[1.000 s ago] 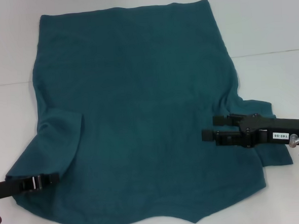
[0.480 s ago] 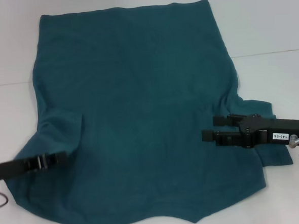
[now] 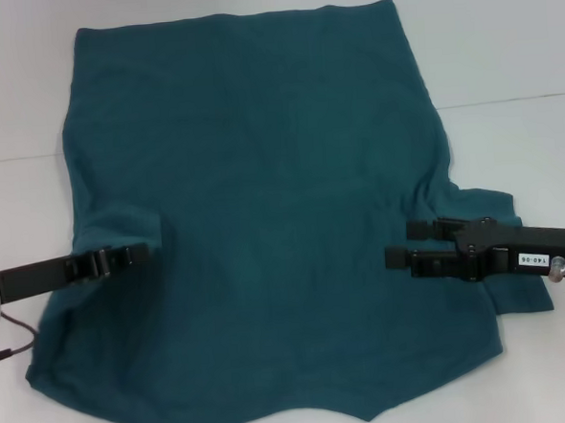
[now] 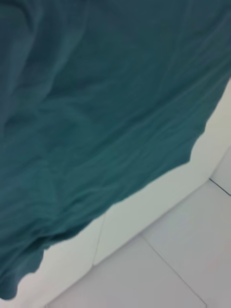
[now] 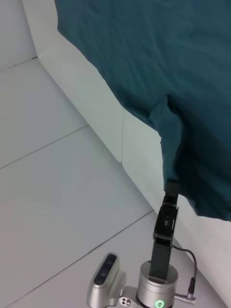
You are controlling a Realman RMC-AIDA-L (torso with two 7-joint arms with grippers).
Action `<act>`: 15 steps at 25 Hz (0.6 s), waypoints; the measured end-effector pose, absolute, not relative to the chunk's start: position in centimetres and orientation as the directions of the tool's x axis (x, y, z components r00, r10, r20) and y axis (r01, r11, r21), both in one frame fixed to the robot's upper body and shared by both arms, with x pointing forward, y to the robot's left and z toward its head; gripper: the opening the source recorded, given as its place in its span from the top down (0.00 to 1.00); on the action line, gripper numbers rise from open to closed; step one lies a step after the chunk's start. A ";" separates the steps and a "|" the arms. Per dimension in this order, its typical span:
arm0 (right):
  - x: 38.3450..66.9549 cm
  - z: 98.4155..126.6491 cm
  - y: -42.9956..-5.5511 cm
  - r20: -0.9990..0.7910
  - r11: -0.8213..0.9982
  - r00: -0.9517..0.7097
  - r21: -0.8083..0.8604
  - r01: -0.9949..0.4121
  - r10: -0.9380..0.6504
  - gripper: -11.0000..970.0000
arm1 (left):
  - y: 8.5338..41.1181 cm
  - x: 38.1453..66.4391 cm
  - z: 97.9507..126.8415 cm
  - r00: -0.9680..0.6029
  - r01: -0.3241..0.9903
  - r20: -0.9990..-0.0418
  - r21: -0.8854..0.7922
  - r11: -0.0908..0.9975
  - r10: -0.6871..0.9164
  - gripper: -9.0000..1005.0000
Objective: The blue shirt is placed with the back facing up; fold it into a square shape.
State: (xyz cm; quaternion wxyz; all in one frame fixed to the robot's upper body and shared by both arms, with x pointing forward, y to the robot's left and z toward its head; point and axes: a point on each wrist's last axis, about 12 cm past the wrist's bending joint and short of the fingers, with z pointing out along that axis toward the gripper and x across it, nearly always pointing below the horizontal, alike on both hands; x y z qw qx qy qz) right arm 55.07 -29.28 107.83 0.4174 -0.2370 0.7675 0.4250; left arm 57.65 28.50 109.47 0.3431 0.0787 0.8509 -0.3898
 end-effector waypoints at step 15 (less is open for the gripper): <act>55.3 108.0 -29.3 -0.845 0.531 -0.534 0.446 -0.720 -0.014 0.06 | 25.2 57.1 107.2 -0.781 0.391 -0.599 -0.688 0.611 -0.175 0.94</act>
